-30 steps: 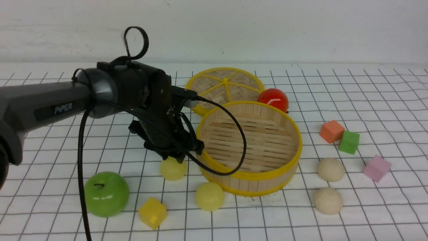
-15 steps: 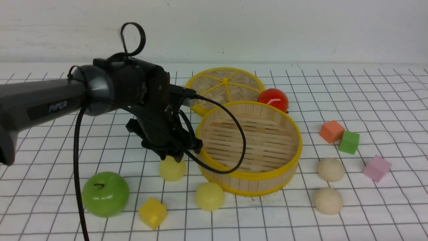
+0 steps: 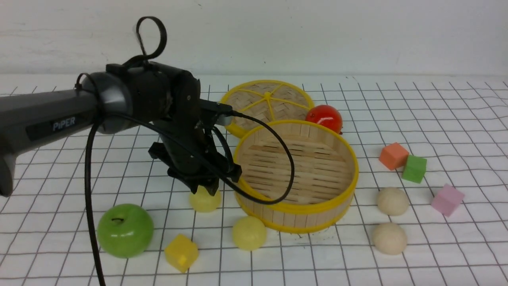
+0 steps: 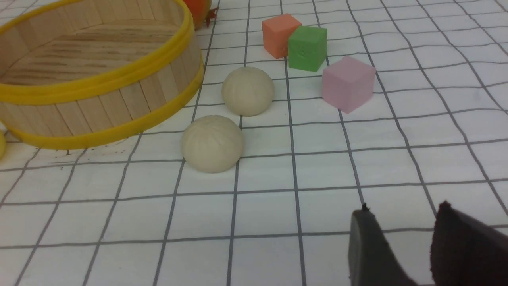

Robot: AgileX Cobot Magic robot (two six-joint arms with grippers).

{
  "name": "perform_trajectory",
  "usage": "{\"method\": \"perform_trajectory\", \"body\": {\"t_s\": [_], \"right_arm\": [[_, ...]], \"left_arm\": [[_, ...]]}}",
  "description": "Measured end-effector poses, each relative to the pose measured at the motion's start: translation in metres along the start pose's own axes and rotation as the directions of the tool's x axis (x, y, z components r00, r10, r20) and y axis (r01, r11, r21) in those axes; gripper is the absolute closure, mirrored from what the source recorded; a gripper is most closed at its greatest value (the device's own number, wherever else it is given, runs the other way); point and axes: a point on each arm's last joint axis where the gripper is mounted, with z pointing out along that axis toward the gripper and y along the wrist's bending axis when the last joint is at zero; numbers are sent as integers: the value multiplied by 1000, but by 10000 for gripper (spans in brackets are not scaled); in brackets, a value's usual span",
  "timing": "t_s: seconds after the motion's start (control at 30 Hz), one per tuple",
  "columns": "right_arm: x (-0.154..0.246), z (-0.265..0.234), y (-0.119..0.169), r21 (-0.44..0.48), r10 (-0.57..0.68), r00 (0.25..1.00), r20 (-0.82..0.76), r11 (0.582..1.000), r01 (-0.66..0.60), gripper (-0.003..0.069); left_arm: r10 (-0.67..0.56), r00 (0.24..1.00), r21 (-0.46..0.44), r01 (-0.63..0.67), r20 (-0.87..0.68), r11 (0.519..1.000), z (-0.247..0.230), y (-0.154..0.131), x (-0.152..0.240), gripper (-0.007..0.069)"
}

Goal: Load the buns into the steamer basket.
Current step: Use the left arm to grab a steamed stuffed bun, then use the left arm to put the steamed stuffed bun into the steamer

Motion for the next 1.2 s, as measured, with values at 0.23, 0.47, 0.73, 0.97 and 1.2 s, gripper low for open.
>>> {"method": "perform_trajectory", "body": {"t_s": [0.23, 0.47, 0.73, 0.97, 1.2], "right_arm": [[0, 0, 0, 0, 0, 1000, 0, 1000, 0, 420], [0, 0, 0, 0, 0, 1000, 0, 1000, 0, 420], [0, 0, 0, 0, 0, 1000, 0, 1000, 0, 420], [0, 0, 0, 0, 0, 1000, 0, 1000, 0, 420], [0, 0, 0, 0, 0, 1000, 0, 1000, 0, 420]], "left_arm": [[27, 1000, -26, -27, 2, 999, 17, 2, -1, 328], [33, 999, -29, -33, 22, 999, 19, 2, -3, 379], [30, 999, -34, -29, 16, 999, 28, 3, -2, 492], [18, 1000, -37, -18, 11, 999, 5, 3, -2, 638], [64, 976, -4, -65, 207, 998, -72, -21, -8, 638]]}}
